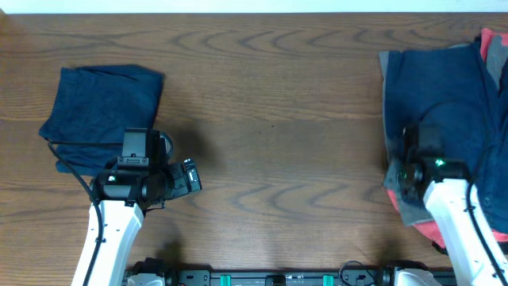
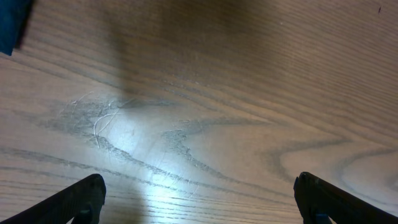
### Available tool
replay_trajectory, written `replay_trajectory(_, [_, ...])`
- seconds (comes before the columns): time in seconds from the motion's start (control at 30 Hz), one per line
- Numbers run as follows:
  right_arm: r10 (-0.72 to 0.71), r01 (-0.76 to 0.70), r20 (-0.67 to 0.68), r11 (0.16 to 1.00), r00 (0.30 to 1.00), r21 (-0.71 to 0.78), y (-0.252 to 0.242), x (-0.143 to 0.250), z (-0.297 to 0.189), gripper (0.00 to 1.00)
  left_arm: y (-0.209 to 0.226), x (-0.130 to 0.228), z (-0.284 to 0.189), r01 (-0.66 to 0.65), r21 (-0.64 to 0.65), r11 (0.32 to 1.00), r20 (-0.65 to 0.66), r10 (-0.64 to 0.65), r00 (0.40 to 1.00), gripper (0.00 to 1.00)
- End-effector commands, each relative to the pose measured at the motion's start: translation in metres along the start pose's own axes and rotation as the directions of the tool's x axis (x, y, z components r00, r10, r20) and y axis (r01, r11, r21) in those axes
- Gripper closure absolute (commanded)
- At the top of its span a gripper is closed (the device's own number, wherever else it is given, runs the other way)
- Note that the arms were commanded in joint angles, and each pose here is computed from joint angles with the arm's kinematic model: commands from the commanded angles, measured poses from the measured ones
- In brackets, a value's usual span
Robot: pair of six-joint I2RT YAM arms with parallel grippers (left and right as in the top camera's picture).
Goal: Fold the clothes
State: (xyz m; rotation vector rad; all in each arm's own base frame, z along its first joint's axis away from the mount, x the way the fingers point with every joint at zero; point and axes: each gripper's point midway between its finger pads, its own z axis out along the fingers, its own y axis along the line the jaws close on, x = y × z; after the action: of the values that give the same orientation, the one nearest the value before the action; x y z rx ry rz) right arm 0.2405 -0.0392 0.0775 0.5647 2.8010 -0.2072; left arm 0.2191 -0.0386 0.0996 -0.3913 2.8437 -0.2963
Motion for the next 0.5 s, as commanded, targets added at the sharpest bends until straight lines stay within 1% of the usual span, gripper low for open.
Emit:
replay_trajectory(0.0, [-0.093, 0.099, 0.041, 0.982, 0.995, -0.162, 0.033, -0.013, -0.024, 0.99, 0.0, -0.005, -0.004, 0.004, -0.002, 1.0, 0.015, -0.004, 1.0, 0.02])
replay_trajectory(0.17, [-0.102, 0.104, 0.019, 0.982, 0.995, -0.155, 0.032, -0.008, -0.024, 0.98, 0.0, -0.005, -0.004, 0.004, -0.002, 1.0, 0.016, -0.004, 1.0, 0.02])
replay_trajectory(0.47, [-0.114, 0.111, -0.037, 0.991, 0.993, -0.076, 0.015, 0.006, -0.022, 0.94, 0.0, -0.006, -0.004, 0.005, -0.002, 1.0, 0.016, -0.005, 1.0, 0.02])
